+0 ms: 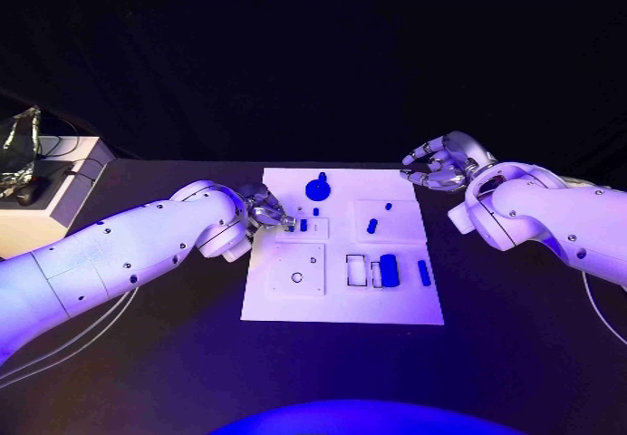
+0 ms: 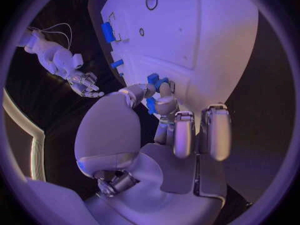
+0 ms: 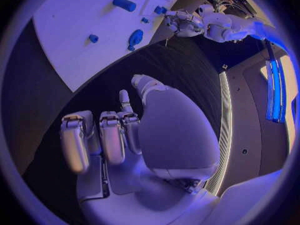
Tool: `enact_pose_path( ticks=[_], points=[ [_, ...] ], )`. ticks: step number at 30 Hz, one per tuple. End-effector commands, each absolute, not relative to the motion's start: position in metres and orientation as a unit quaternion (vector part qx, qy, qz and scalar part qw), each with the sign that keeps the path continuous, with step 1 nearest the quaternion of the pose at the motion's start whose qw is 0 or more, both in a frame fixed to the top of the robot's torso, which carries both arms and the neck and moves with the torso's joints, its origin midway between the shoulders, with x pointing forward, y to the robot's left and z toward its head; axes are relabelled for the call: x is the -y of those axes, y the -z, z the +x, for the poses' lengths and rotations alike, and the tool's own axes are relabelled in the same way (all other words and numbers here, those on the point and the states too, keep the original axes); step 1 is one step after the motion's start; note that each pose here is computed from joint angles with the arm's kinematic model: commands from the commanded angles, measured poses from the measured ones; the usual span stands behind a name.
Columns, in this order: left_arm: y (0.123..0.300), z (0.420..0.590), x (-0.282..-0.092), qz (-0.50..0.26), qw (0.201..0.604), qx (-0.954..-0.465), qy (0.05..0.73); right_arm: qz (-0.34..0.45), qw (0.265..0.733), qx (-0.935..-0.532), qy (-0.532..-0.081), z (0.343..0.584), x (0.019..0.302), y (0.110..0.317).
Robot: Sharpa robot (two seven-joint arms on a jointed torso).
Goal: Assemble the parts on the task board
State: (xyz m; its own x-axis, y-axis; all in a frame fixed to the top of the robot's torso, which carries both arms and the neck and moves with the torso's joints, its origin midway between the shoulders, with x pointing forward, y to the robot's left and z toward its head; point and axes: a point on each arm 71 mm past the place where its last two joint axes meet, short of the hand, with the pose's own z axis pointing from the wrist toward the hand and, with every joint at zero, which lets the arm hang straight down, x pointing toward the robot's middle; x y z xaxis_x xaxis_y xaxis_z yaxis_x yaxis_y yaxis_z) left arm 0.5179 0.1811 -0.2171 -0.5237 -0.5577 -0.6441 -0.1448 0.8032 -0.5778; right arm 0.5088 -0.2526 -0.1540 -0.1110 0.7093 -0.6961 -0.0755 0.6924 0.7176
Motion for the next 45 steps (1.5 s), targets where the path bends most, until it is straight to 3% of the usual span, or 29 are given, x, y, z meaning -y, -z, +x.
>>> enact_pose_path(
  ticks=[1, 45],
  points=[
    [0.226, 0.515, -0.181, -0.198, 0.427, -0.855, 0.219, 0.226, 0.625, -0.677, -0.316, 0.509, 0.251, 0.154],
    [0.224, 0.518, -0.192, -0.183, 0.449, -0.853, 0.195, 0.226, 0.625, -0.677, -0.315, 0.508, 0.252, 0.154]
  ],
)
